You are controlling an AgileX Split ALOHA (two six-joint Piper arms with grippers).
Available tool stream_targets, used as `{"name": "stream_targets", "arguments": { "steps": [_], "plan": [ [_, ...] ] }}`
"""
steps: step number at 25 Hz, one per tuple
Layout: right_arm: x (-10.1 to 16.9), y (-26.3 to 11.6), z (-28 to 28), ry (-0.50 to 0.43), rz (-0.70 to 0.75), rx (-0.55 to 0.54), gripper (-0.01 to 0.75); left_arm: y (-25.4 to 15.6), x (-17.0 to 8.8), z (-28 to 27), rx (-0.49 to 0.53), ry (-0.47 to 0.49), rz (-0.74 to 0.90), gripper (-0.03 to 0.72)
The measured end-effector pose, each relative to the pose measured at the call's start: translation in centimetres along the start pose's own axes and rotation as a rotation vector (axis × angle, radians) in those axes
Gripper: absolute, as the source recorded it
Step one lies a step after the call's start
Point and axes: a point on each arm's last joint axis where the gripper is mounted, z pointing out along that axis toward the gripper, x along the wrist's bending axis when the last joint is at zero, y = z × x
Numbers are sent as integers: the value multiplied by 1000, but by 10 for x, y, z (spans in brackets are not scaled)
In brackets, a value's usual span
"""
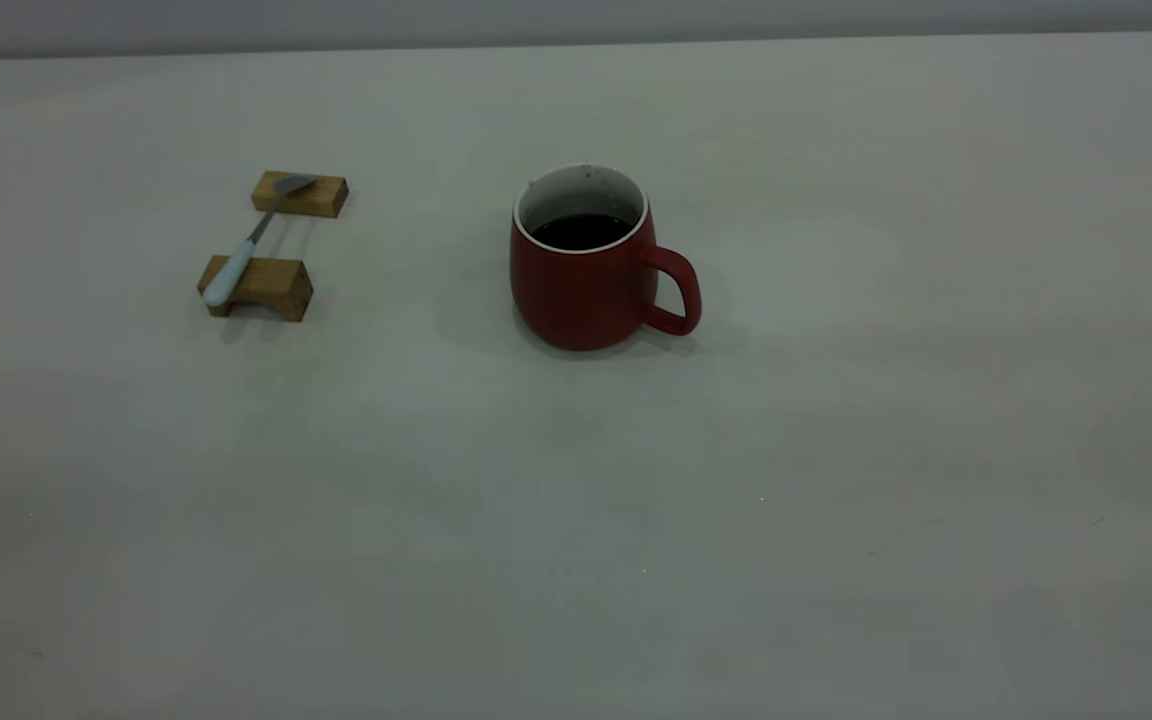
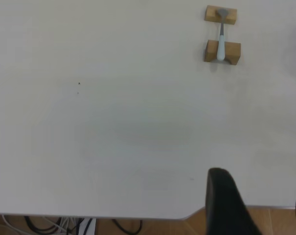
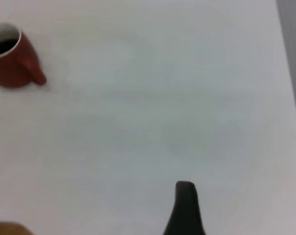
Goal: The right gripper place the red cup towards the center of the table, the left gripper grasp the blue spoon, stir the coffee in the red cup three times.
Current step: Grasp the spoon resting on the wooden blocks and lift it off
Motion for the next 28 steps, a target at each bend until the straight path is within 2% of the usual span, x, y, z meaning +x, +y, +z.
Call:
{"name": "stream_targets", "arguments": {
  "steps": [7,11,20,28],
  "plan": [
    [0,-1,-1,-4,5,-8,670,0,0,0,0,0,0,426],
    [0,-1,-1,-4,5,-9,630,0,0,0,0,0,0,426],
    [0,-1,-1,-4,5,-9,421,0,0,0,0,0,0,426],
    [0,-1,-1,-4,5,-9,267,0,0,0,0,0,0,426]
  ]
}}
